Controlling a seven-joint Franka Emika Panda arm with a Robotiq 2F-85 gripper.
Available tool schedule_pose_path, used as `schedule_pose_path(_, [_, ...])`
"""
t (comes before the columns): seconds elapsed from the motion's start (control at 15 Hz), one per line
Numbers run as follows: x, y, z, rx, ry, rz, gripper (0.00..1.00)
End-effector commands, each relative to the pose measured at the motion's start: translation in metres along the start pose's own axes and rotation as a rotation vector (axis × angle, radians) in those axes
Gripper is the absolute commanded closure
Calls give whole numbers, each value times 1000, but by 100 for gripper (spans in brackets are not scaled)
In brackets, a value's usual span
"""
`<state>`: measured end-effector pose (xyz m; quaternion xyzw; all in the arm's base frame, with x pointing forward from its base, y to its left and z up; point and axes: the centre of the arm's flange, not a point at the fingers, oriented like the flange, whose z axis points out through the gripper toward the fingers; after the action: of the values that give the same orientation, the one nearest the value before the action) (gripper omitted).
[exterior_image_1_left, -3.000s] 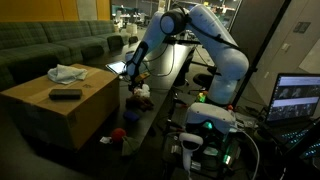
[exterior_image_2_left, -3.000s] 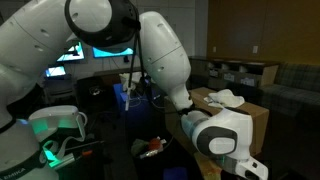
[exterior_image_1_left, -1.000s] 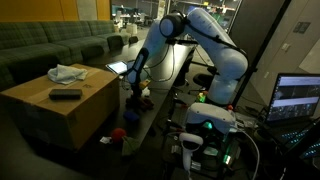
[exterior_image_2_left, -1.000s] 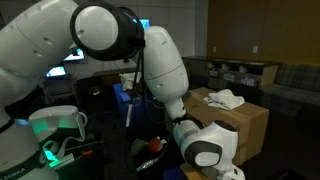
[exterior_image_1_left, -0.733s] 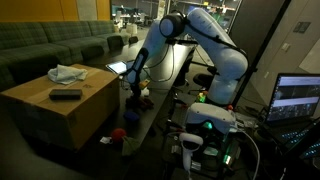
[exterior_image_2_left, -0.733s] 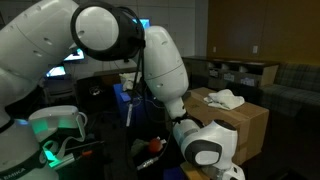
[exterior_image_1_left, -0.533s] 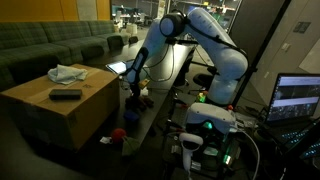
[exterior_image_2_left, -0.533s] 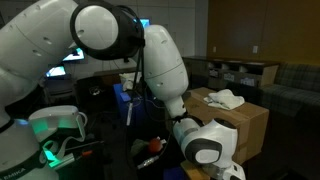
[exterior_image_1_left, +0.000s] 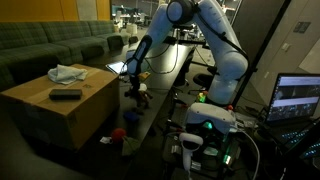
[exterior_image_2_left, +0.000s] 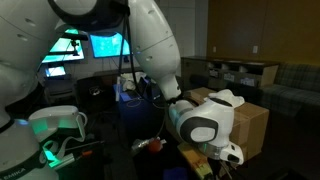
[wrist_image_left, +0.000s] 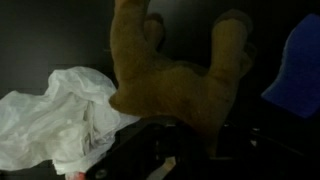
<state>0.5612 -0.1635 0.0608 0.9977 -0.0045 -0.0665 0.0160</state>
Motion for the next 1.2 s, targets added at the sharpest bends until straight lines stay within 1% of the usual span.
schedule_pose_path(0.0, [-37,-14,-72,9,2,14,90])
schedule_pose_path(0.13, [-43,-21,-105,-6,0,6,90])
schedule_pose_path(0.33, [-39,-44,-162,-47,19,3,91])
schedule_pose_path(0.67, [-12,-109,-255,-153,83,-7,91])
schedule_pose_path(0.8, [0,-142,-285,-192,122,-11,91])
schedule_pose_path(0.87, [6,-153,-300,-208,143,-16,91])
schedule_pose_path(1.0, [24,-182,-317,-229,182,-40,91])
schedule_pose_path(1.13, [42,-211,-325,-245,208,-59,91])
